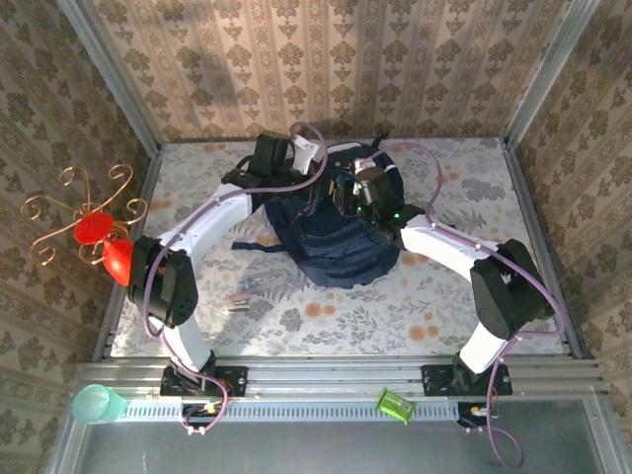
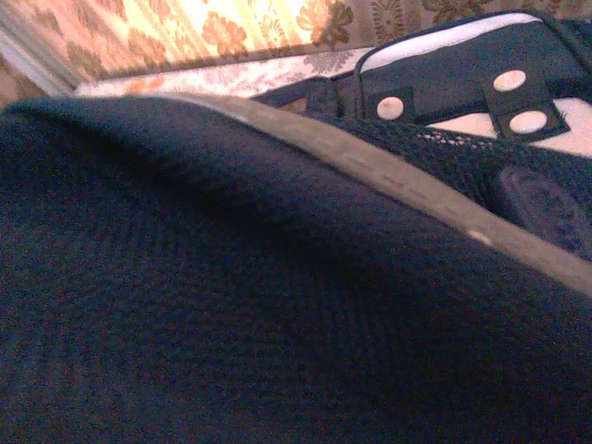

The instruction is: Pack books, pencil case, and school supplies into a backpack

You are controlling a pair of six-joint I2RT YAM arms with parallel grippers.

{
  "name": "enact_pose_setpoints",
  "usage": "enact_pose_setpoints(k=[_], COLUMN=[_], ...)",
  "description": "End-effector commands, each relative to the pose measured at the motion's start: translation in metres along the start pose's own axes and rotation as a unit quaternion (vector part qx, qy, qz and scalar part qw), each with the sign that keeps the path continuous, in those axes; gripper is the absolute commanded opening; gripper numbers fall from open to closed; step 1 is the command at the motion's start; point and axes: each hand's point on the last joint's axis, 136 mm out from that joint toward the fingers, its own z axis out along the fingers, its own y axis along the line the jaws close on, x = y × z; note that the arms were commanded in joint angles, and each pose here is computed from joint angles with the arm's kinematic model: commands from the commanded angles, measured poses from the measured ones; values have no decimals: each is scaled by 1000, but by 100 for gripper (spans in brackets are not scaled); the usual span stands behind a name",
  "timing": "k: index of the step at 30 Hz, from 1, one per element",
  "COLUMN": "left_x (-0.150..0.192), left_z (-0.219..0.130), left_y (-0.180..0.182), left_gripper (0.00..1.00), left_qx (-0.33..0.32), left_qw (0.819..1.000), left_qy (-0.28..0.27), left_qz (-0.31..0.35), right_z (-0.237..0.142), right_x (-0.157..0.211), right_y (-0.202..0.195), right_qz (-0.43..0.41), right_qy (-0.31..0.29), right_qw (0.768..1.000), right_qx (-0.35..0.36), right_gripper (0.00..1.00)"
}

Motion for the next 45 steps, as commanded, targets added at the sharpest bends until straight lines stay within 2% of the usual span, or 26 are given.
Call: enact_pose_setpoints(k=[1, 8, 12, 17, 20, 23, 27, 29, 33, 38, 41, 45], left_x=[-76, -88, -90, -90, -88, -83, -71, -63, -54, -52, -51, -49], left_z=[-42, -33, -30, -32, -33, -32, -27, -22, -17, -17, -15, -14], left_y=[-71, -72, -67, -49, -40, -31, -19, -14, -9, -7, -7, -8], left_gripper=[0, 0, 0, 0, 0, 0, 0, 0, 0, 0, 0, 0], left_qx=[74, 69, 61, 41, 38, 32, 33, 34, 30, 24, 24, 24], left_qw=[987, 986, 986, 987, 988, 989, 991, 992, 994, 995, 995, 995], left_qy=[-123, -145, -148, -150, -152, -146, -130, -119, -103, -99, -97, -93], left_qz=[65, 47, 40, 23, 15, 15, 3, -1, 0, 4, 1, 0], right_z=[4, 15, 27, 15, -3, -28, -65, -76, -88, -65, -42, -5], right_x=[-9, -1, 6, 15, 15, 11, 29, 53, 123, 199, 221, 226], right_y=[-4, -8, -3, -3, -1, 17, 48, 67, 116, 167, 184, 183], right_qz=[117, 204, 200, 153, 132, 90, -47, -129, -278, -377, -407, -451], right_qy=[-39, -54, -36, -22, -30, -37, -24, -20, 11, 65, 79, 90], right_qw=[992, 977, 979, 988, 991, 993, 992, 982, 935, 880, 862, 848], right_qx=[0, 19, 17, 6, -19, -73, -112, -133, -221, -281, -291, -263], right_gripper=[24, 26, 40, 56, 57, 57, 56, 56, 56, 58, 63, 70])
